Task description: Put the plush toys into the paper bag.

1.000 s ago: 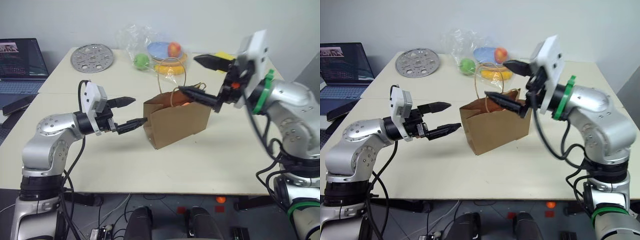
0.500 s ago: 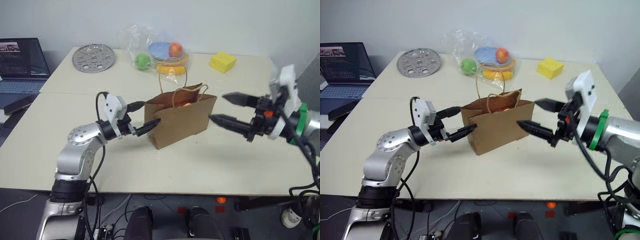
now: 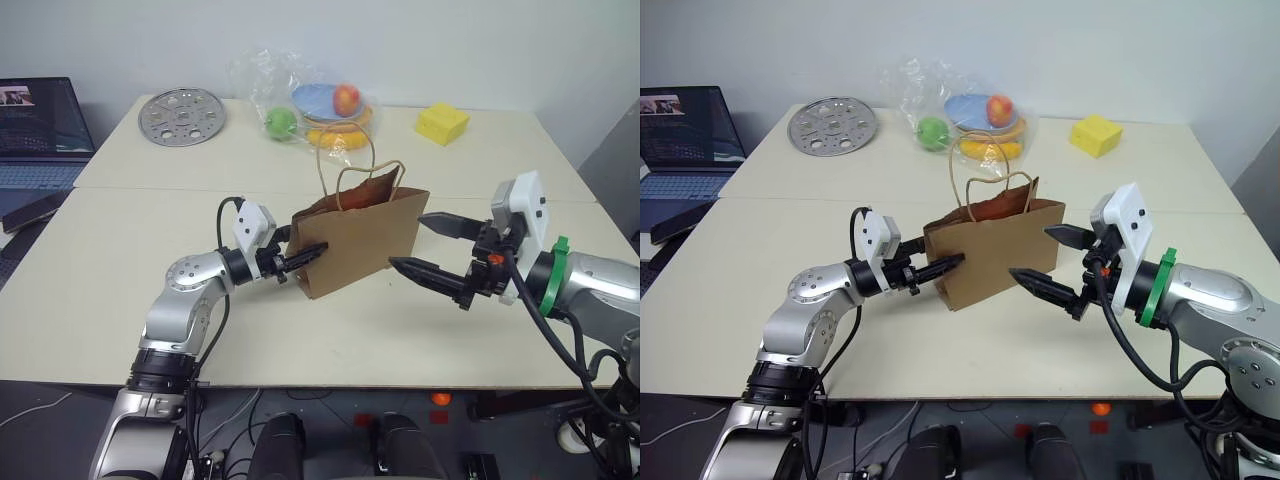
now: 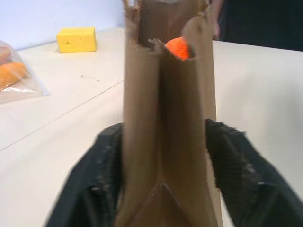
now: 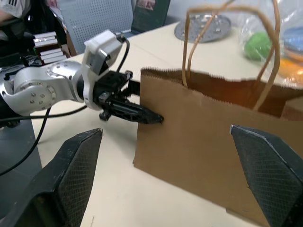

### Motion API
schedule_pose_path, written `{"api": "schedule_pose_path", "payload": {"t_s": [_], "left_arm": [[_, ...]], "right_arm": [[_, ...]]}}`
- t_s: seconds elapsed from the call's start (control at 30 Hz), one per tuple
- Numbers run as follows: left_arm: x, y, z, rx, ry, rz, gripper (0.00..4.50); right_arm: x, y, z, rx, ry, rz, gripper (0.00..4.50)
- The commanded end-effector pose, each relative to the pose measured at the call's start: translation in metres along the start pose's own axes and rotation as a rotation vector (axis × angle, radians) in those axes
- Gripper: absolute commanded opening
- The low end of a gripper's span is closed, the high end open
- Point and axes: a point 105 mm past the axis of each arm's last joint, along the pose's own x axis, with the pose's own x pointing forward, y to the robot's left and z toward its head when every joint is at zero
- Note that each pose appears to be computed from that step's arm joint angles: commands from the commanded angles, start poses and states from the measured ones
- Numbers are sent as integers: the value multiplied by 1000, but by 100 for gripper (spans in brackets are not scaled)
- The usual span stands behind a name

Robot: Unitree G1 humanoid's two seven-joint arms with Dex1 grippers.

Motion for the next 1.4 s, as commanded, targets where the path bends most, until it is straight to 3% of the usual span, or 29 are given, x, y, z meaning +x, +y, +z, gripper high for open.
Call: {"api": "schedule_pose_path", "payload": {"t_s": [0.03,0.2,0.43,0.57,0.73,0.97,1.13,1.4], "left_arm": [[4,-3,9,35,-29,-30,147],[6,-3,11,31,-41,-40,2],[16,-1,30,11,-90,-103,2],[31,-12,59,-28,-153,-377,2],[47,-13,52,-27,-97,-565,2],[67,-22,26,-24,-54,-671,2],[63,-13,30,12,-64,-656,116],[21,16,59,43,-53,-551,364]], "right_arm": [[0,9,13,-56,-49,40,450],[0,13,17,-77,-64,59,450],[-13,-4,26,-116,-65,-33,450],[-52,-29,58,-148,-64,-173,450],[-77,-19,69,-129,34,-165,450],[-78,-8,57,-65,64,-176,450],[-81,-8,44,-33,80,-206,450],[-101,-34,32,-21,81,-315,450]]}}
